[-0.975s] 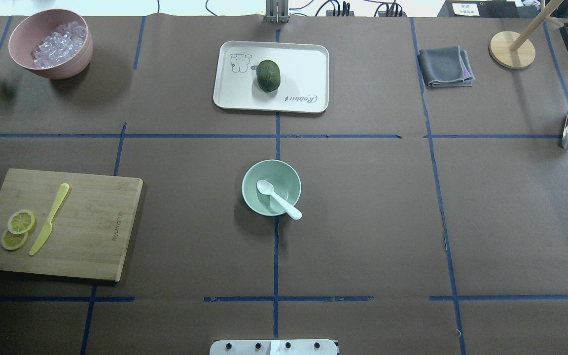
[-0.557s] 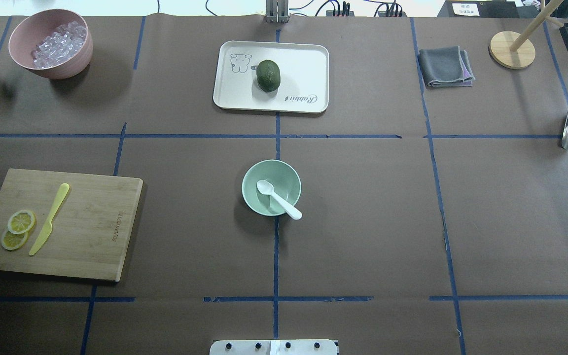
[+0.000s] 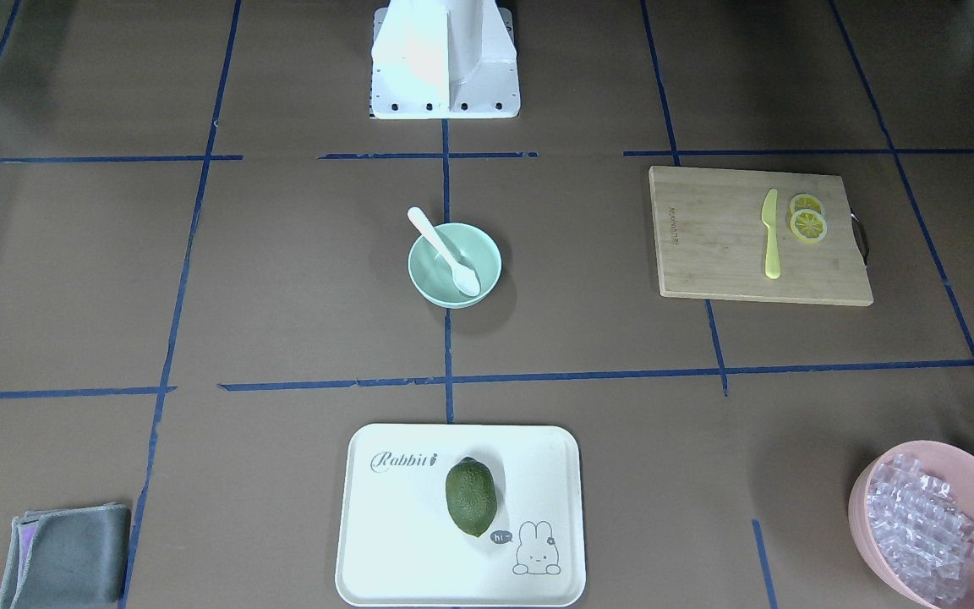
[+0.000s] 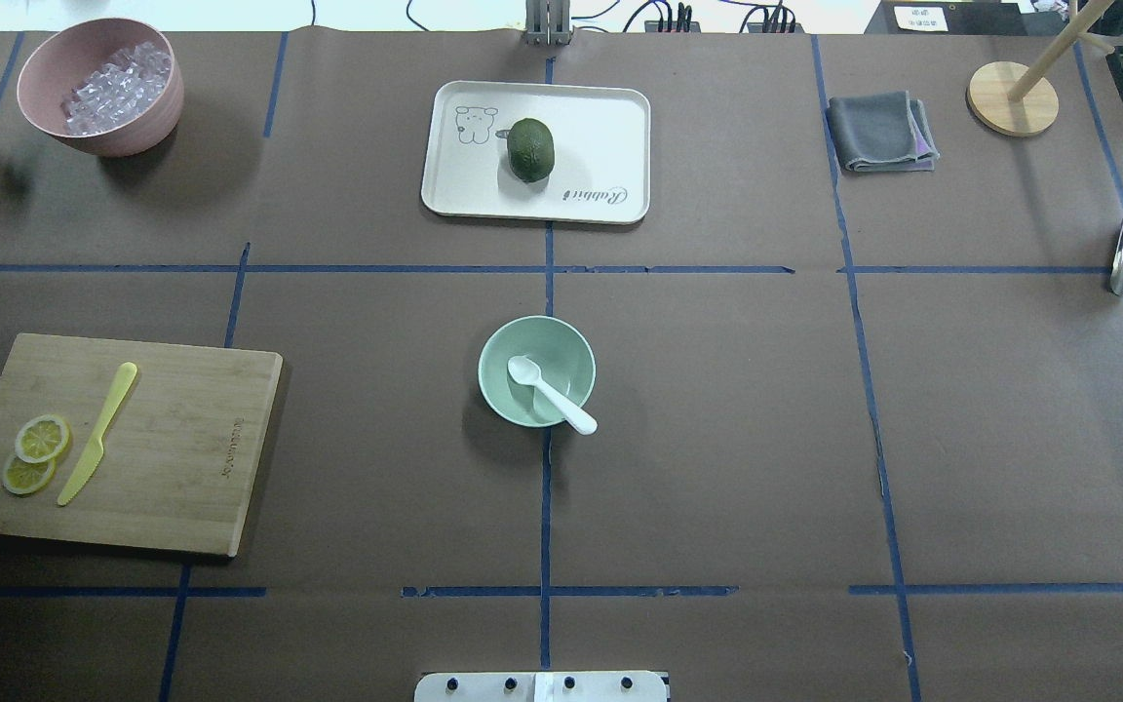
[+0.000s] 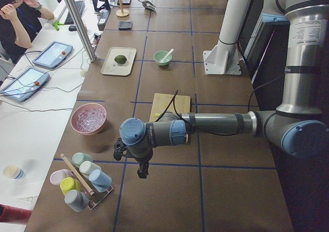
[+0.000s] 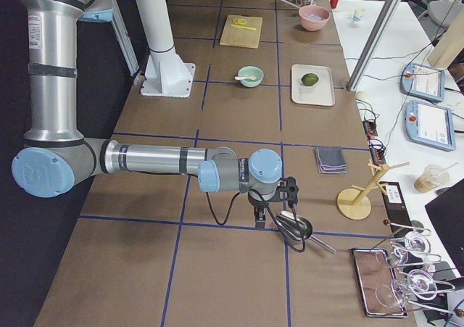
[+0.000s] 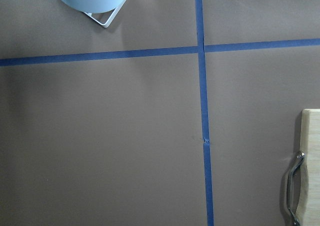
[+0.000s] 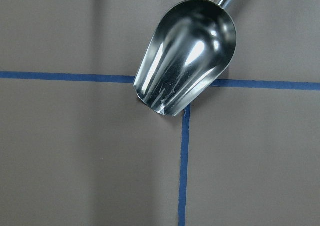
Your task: Place spoon in bowl
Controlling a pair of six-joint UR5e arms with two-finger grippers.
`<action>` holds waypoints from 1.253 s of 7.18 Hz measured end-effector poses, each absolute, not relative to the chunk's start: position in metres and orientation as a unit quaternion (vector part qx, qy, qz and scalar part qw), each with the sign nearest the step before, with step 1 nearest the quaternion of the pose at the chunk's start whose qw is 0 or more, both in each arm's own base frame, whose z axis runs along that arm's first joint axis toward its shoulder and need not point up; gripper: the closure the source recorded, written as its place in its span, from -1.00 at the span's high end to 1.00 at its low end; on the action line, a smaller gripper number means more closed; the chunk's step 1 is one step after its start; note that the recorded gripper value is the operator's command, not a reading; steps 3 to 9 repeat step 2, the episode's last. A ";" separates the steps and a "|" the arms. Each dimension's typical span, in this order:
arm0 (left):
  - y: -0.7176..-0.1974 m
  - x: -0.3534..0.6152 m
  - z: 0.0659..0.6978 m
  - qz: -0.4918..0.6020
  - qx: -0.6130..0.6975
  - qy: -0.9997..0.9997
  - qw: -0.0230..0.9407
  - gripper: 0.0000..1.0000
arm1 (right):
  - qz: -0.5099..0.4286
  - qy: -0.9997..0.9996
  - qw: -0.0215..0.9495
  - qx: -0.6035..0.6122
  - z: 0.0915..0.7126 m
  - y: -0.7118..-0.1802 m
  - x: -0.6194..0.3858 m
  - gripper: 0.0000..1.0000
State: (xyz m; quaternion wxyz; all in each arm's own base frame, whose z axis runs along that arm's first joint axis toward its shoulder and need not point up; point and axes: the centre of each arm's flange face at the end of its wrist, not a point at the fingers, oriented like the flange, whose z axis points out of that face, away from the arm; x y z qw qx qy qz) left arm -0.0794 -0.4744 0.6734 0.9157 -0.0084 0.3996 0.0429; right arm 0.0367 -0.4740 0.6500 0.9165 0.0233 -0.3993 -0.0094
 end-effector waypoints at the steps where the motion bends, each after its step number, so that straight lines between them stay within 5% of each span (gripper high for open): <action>1: -0.474 -0.079 0.673 0.043 -0.008 0.399 0.916 1.00 | -0.008 -0.399 0.917 0.023 0.650 -0.474 0.037 1.00; 9: -0.474 -0.080 0.673 0.043 -0.008 0.399 0.916 1.00 | -0.007 -0.399 0.917 0.023 0.649 -0.475 0.037 1.00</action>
